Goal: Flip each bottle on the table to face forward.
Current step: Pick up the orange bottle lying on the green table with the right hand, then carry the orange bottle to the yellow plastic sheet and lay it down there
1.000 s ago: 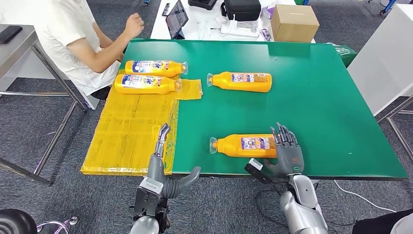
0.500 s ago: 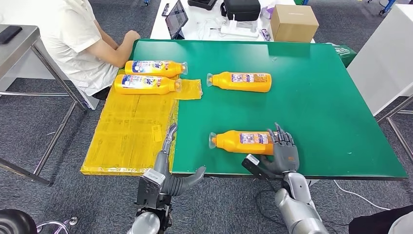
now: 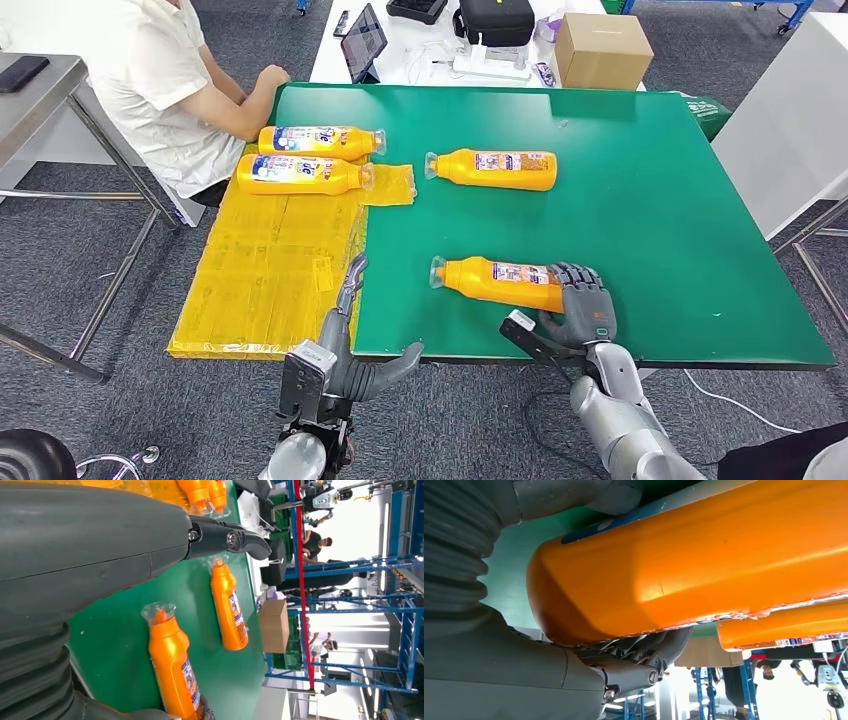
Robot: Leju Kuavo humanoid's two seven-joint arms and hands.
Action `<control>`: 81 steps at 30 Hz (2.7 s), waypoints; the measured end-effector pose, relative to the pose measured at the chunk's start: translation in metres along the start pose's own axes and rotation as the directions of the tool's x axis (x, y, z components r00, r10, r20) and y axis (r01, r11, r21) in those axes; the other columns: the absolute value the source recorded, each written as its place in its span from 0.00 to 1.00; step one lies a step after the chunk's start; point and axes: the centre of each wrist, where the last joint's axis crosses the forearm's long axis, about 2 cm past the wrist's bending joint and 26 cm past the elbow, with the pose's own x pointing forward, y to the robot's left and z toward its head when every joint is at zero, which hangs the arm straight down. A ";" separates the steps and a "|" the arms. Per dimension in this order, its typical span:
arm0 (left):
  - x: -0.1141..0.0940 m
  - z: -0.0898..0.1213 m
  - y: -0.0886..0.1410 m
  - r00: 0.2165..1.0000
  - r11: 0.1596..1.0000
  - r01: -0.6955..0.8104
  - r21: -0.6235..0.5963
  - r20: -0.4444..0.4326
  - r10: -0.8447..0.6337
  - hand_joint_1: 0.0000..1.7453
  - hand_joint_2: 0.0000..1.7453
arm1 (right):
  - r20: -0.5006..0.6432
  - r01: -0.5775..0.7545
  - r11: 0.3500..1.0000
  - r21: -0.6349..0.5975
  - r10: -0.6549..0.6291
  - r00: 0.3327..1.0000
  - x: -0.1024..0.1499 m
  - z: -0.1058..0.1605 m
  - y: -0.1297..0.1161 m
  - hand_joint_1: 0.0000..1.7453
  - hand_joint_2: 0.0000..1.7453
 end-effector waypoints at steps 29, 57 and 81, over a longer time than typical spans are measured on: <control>-0.028 0.017 0.007 0.897 0.932 -0.272 0.239 -0.287 0.335 0.00 1.00 | 0.084 0.446 0.785 -0.431 -0.457 0.886 0.059 0.010 -0.011 1.00 1.00; -0.013 -0.023 -0.001 0.808 0.841 -0.518 0.155 -0.232 0.541 0.00 1.00 | 0.462 0.748 0.643 -0.163 -0.620 0.634 0.186 0.015 -0.015 1.00 1.00; 0.004 -0.033 0.003 0.711 0.719 -0.695 0.018 -0.127 0.691 1.00 1.00 | 0.519 0.803 0.594 0.050 -0.702 0.487 0.219 0.019 -0.013 0.00 1.00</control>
